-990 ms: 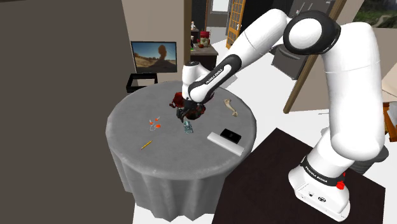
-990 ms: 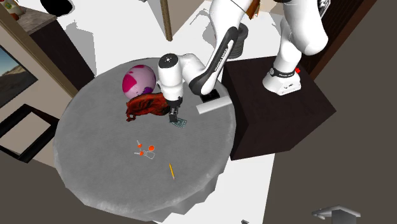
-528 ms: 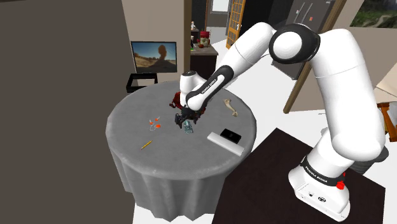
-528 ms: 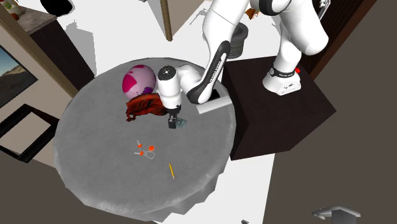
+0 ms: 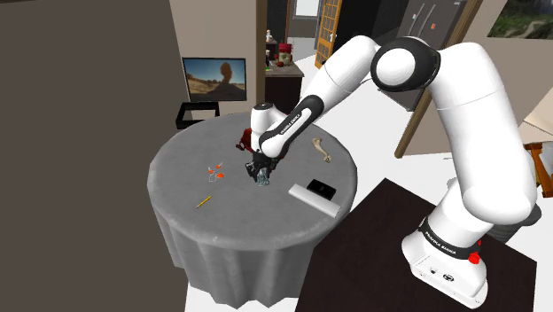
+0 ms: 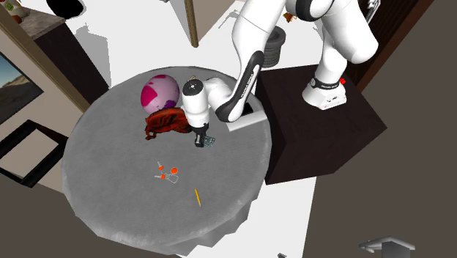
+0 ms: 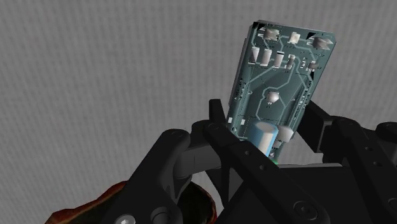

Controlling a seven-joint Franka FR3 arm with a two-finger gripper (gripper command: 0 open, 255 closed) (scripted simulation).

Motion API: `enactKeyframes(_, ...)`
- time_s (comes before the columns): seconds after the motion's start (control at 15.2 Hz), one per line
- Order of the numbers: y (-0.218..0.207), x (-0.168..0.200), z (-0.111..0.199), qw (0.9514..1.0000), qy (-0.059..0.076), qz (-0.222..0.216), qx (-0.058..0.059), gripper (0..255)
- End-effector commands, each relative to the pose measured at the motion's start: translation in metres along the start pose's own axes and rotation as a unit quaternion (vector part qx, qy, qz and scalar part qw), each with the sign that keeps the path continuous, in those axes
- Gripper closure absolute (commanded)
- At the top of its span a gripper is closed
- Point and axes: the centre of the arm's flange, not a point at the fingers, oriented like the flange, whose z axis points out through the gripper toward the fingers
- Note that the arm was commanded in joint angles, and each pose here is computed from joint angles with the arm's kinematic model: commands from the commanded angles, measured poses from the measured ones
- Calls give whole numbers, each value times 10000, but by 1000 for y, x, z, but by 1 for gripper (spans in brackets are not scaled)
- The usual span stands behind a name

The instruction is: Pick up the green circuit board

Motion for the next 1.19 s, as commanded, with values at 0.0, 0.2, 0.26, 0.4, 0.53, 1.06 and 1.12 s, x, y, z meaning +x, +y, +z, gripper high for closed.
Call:
enactKeyframes(0.0,0,0,0,10000,1,-1,2,255)
enactKeyframes(0.2,0,0,0,10000,1,-1,2,255)
enactKeyframes(0.26,0,0,0,10000,1,-1,2,255)
enactKeyframes(0.4,0,0,-11,10000,1,-1,2,255)
enactKeyframes(0.53,0,0,-22,10000,1,-1,2,255)
enactKeyframes(1.06,0,1,-64,10000,1,-1,2,255)
enactKeyframes(1.12,0,1,-69,10000,1,-1,2,255)
